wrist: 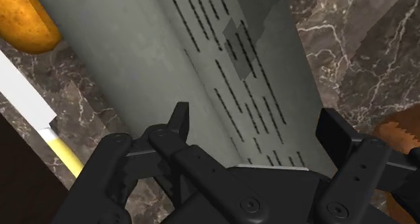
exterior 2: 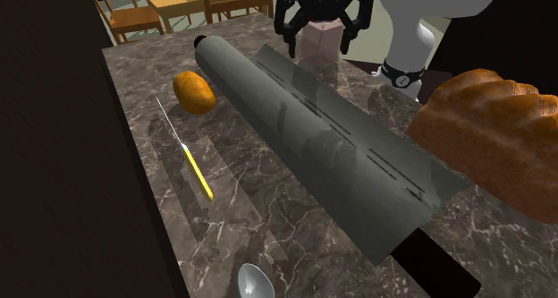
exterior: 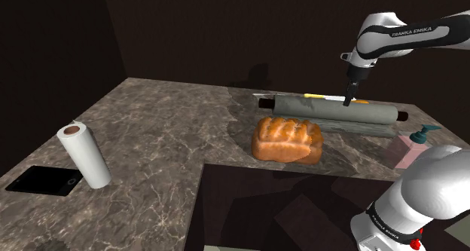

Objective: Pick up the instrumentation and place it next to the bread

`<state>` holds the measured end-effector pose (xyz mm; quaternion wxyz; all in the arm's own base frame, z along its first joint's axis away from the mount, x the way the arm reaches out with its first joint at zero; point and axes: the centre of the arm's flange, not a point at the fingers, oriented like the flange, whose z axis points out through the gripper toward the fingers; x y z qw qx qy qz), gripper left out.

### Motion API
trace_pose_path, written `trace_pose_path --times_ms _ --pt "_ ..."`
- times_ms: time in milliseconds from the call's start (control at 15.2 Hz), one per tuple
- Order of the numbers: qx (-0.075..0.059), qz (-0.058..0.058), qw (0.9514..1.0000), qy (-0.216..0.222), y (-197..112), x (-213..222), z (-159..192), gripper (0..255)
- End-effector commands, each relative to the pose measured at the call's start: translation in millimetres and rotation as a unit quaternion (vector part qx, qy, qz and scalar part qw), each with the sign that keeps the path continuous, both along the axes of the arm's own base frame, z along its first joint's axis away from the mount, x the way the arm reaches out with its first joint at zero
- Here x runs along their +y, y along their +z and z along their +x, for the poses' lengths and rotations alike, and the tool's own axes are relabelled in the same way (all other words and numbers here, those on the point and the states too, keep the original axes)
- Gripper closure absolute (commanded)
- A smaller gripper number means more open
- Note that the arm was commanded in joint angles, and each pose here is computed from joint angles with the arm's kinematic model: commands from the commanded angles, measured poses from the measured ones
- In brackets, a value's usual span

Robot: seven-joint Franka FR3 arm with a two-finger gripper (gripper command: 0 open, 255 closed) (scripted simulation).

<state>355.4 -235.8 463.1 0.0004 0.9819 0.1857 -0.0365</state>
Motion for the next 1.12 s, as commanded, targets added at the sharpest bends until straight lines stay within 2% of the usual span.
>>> trace_pose_path --times_ms 0,528,1056 --pt "0.001 -0.001 0.9997 0.023 -7.3 -23.1 8.6 0" --pt "0.007 -0.002 0.9942 0.108 -41.1 -109.6 55.5 0" --pt "0.012 -0.003 0.9815 0.191 -75.3 -187.1 115.9 0"
